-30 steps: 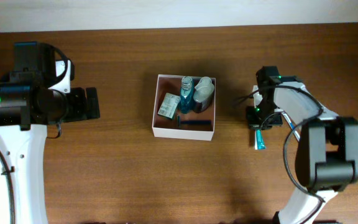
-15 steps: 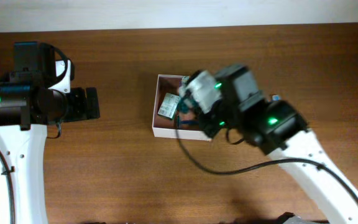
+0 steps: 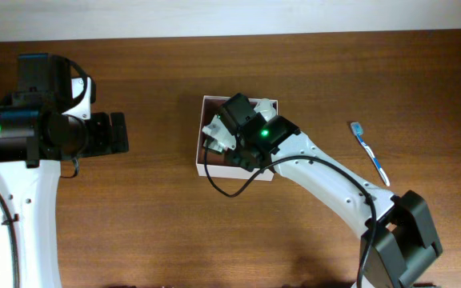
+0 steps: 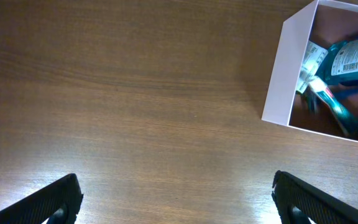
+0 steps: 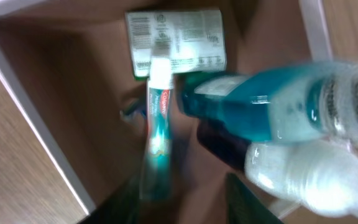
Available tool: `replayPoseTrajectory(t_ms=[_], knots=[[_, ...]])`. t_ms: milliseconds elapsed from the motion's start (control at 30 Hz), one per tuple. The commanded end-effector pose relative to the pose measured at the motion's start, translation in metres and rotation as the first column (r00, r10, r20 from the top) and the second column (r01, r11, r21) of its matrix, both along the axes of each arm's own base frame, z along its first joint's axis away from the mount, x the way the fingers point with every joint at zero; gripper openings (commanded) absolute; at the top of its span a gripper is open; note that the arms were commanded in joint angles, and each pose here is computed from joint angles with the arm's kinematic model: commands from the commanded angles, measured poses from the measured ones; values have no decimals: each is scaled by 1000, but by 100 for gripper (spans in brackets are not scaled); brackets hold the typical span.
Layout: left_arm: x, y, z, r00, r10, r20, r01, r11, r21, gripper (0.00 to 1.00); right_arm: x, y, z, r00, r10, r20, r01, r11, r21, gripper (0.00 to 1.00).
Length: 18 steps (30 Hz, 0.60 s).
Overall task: Pack container
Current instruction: 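Lower the toothpaste tube into the box and release, then grasp the blue-white toothbrush with the right gripper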
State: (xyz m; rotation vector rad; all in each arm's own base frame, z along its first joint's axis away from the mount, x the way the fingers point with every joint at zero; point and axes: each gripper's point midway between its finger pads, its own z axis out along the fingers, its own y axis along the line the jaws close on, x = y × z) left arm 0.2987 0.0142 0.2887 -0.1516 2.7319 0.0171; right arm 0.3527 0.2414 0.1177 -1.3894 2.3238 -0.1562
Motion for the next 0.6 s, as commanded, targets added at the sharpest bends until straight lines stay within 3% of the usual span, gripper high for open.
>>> replayPoseTrajectory(t_ms=[0,167,300,567], knots=[[-2,2,7,1000,-1,23,1,1000,10,99,4,-2,49,991,-104,80,99,993,68,46],[-2,2,7,1000,-1,23,1,1000,10,99,-14,-27,93,930,-367,10,358,914,192,46],[-2,2,7,1000,-1,23,1,1000,10,99,-24,-70,108,836,-546,-50,543,811,218,48],[-2,2,7,1000,-1,23,1,1000,10,100,6,-186,83,534,-838,-110,840,512,181,54]])
